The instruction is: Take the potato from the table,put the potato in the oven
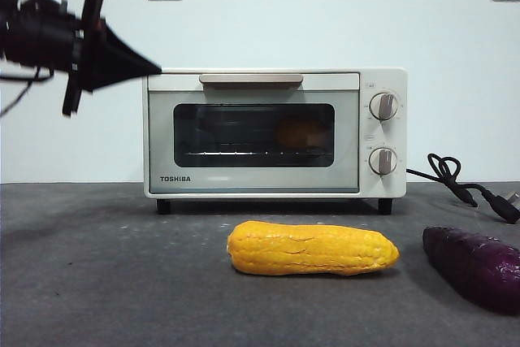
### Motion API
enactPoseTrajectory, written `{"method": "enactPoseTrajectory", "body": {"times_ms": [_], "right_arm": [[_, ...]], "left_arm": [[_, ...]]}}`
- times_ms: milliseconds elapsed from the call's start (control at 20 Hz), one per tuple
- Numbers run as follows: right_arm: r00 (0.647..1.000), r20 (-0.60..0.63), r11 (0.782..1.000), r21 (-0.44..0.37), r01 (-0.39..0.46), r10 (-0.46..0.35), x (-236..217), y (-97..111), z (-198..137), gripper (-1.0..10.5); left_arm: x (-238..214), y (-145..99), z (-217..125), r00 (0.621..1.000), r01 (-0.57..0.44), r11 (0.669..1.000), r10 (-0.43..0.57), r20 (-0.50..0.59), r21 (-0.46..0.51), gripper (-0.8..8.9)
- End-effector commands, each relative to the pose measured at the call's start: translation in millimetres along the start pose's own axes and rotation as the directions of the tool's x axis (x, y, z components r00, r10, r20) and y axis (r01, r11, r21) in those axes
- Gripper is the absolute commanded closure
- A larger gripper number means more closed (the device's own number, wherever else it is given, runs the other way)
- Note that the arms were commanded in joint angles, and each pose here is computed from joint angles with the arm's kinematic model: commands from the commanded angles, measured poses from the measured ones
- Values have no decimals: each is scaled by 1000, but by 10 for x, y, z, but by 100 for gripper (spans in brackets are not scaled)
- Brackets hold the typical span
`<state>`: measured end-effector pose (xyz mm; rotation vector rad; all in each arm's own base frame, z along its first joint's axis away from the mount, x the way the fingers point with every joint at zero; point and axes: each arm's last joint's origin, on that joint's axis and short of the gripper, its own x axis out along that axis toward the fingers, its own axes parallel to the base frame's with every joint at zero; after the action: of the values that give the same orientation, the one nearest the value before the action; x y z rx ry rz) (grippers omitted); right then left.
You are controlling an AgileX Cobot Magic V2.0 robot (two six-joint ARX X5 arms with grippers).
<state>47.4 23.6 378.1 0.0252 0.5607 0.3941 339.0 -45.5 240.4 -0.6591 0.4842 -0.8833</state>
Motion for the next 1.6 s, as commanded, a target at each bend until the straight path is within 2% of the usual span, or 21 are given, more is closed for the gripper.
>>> {"method": "enactPoseTrajectory", "body": {"times_ms": [50,150,250,350,450,600,750,850,900,950,1100,1600], "right_arm": [[1000,-1,1000,-26,-3,3,19,1,-4,381],[1000,0,999,-51,-4,4,19,1,-4,381],[1000,-8,997,-80,-3,2,40,3,5,382],[1000,-17,995,-95,-10,9,67,9,19,382],[997,-33,992,-109,-67,64,104,30,38,383],[989,-52,982,-121,-142,136,176,62,83,383],[981,-85,976,-115,-184,175,247,81,107,384],[980,-97,976,-116,-184,173,280,84,117,394],[980,-102,976,-115,-184,173,293,85,121,458],[979,-106,976,-115,-183,172,303,86,124,561],[979,-109,976,-115,-183,171,312,86,127,975],[980,-112,979,-110,-174,162,322,84,129,946]], "left_arm": [[-84,-253,22,1000,-29,995,29,-6,92,820],[-192,-516,-1,994,-110,982,112,-6,154,821],[-312,-790,-76,979,-194,949,205,-19,247,821],[-447,-1058,-178,954,-273,904,298,-26,328,821],[-605,-1317,-285,927,-339,857,374,-16,389,821],[-841,-1639,-421,915,-369,829,403,9,420,821],[-1088,-1877,-553,910,-387,810,414,38,442,821],[-1217,-1971,-631,908,-390,806,416,43,445,821],[-1274,-2003,-667,910,-386,807,414,38,446,821],[-1319,-2022,-697,909,-385,808,416,31,445,821],[-1388,-2038,-751,904,-387,810,426,10,440,821],[-1389,-2033,-759,903,-387,812,430,0,438,818]]}}
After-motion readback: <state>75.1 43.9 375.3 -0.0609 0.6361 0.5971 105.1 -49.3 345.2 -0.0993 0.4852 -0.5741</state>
